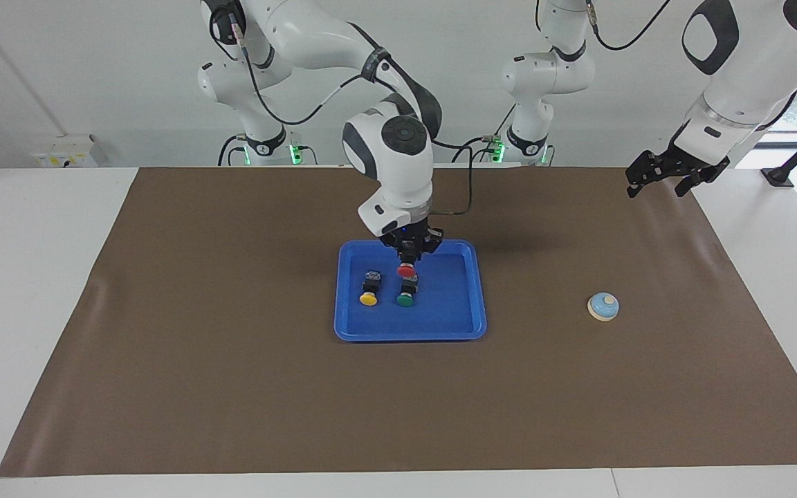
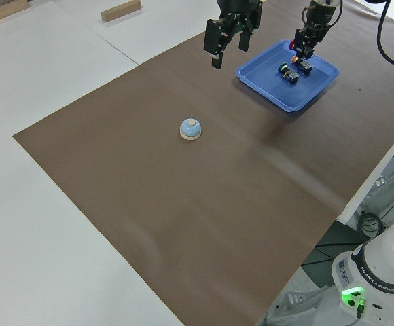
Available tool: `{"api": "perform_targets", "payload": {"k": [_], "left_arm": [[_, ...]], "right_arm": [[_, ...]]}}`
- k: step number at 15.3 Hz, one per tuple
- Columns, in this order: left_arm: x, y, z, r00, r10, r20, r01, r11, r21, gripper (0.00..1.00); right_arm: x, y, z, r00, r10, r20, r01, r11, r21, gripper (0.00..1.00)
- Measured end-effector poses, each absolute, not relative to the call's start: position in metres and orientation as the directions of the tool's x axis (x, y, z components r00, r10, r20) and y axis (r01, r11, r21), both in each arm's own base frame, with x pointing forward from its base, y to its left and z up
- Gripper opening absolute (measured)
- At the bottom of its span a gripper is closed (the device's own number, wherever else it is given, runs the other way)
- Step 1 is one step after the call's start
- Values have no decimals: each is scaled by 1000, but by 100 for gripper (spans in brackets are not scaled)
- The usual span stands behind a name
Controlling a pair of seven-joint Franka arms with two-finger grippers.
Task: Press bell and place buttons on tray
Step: 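Place the red button in the tray beside the others with the right gripper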
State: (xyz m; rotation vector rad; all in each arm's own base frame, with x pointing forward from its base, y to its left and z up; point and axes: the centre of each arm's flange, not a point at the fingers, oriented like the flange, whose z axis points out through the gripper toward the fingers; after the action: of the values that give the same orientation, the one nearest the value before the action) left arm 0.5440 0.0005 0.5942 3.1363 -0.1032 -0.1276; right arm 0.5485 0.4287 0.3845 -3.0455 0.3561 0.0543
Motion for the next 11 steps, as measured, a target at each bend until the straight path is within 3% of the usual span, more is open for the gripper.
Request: {"api": "perform_targets", "payload": {"k": [11], "left_arm": [[544,1,594,995,-66,-81,-66,-998,4,100]], "right_arm": [[537,476,317,986,-166,5,-165,-982,-94,41]]}}
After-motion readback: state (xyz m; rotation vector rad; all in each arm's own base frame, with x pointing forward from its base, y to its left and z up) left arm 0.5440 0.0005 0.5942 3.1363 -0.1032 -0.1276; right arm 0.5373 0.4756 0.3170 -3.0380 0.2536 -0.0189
